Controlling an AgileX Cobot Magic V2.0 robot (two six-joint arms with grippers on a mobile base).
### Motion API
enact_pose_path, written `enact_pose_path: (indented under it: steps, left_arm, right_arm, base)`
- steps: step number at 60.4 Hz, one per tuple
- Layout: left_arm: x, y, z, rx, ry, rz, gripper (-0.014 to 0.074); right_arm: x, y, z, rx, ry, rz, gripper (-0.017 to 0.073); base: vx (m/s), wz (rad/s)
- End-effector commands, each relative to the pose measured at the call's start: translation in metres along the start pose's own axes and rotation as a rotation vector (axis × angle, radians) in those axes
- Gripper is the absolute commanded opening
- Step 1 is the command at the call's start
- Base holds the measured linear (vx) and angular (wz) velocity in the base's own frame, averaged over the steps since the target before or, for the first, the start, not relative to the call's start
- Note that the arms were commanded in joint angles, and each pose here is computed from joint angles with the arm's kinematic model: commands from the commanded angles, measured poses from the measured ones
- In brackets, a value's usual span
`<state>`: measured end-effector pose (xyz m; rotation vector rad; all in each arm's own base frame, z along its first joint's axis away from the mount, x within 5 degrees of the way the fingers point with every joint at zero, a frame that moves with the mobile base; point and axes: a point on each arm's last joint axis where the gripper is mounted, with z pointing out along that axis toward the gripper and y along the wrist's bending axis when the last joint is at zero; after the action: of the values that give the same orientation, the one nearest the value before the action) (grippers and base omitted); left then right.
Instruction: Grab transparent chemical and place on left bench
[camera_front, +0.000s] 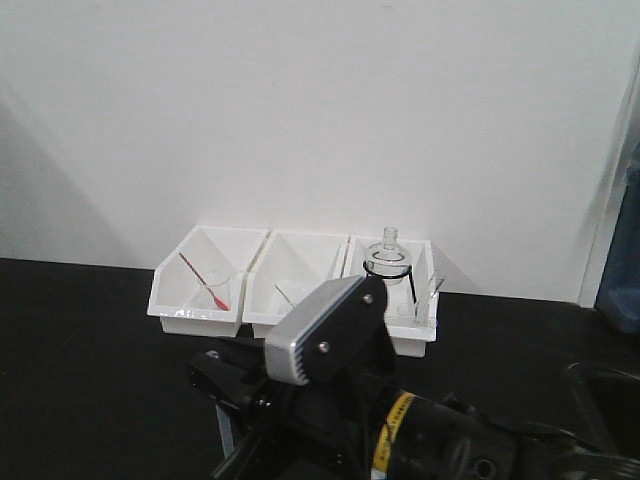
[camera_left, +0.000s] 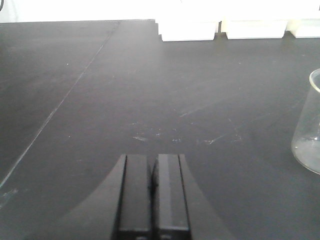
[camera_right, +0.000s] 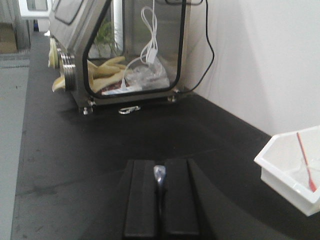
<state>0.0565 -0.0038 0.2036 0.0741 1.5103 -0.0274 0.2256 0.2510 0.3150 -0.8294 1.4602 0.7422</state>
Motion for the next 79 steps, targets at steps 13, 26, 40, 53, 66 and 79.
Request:
enact_pose_path:
  steps: [13, 26, 40, 53, 66, 79]
  left_arm:
    - [-0.003, 0.0, -0.001, -0.002, -0.081, -0.009, -0.0003]
    - [-0.003, 0.0, -0.001, -0.002, -0.081, -0.009, -0.0003]
    - [-0.003, 0.0, -0.001, -0.002, -0.081, -0.009, -0.0003]
    - [-0.003, 0.0, -0.001, -0.002, -0.081, -0.009, -0.0003]
    - [-0.003, 0.0, -0.001, -0.002, -0.081, -0.009, -0.0003]
    - [-0.003, 0.0, -0.001, -0.002, -0.081, -0.009, -0.0003]
  right_arm:
    - [-0.003, -0.004, 0.035, -0.053, -0.123, 0.021, -0.0003]
    - [0.026, -0.005, 0.051, -0.062, -0.06, 0.04, 0.0022]
    - [0.036, -0.007, 0.054, -0.047, -0.008, 0.045, 0.0167]
    - [0.041, -0.009, 0.054, -0.019, 0.038, 0.063, 0.0364]
    - [0.037, -0.009, 0.052, -0.015, 0.035, 0.085, 0.0458]
    - [0.003, -0.016, 0.019, 0.112, 0.143, 0.039, 0.0458]
  base:
    - [0.0, 0.0]
    - [0.0, 0.0]
    - [0.0, 0.0]
    - [0.0, 0.0]
    - [0.0, 0.0]
    - [0.0, 0.0]
